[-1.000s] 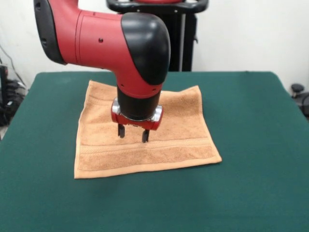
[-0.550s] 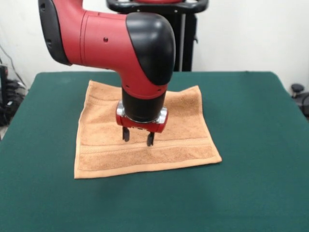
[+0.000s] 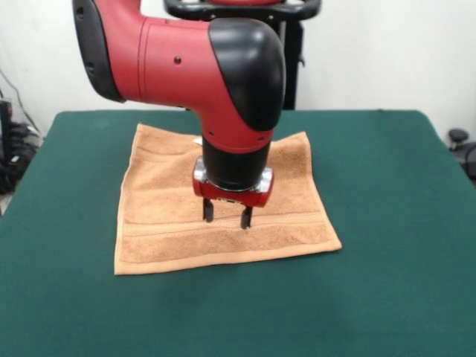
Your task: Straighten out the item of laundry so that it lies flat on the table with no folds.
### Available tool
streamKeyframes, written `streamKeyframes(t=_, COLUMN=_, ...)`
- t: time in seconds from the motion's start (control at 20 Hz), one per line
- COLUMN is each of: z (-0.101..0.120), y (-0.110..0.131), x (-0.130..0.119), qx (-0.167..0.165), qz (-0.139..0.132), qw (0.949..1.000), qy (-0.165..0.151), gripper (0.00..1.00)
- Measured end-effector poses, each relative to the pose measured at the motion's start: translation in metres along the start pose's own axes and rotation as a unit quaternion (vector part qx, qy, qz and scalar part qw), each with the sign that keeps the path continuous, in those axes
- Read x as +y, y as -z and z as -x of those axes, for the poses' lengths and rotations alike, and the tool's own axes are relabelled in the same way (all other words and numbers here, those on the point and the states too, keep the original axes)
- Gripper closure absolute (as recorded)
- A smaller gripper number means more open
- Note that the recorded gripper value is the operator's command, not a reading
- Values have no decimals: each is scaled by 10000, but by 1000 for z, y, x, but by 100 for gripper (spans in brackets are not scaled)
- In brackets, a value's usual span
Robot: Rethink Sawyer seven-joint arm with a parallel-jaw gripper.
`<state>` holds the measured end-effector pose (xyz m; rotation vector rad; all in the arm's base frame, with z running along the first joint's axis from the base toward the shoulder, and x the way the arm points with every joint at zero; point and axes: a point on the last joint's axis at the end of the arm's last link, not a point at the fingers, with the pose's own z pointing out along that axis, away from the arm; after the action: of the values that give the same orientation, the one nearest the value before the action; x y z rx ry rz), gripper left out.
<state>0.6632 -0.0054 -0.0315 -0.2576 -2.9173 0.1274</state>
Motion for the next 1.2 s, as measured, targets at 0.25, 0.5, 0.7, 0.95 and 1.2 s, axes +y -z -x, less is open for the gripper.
streamKeyframes(t=0.25, z=-1, y=0, x=8, qx=6, qz=12, qw=10000, qy=35, gripper=0)
streamKeyframes(t=0.5, z=-3, y=1, x=20, qx=2, qz=13, qw=9999, qy=103, gripper=0)
streamKeyframes(t=0.7, z=-4, y=2, x=27, qx=5, qz=29, qw=9999, qy=129, gripper=0)
streamKeyframes(t=0.95, z=-4, y=1, x=29, qx=18, qz=60, qw=9999, qy=109, gripper=0)
streamKeyframes(t=1.2, z=-4, y=1, x=31, qx=26, qz=75, qw=9999, qy=101, gripper=0)
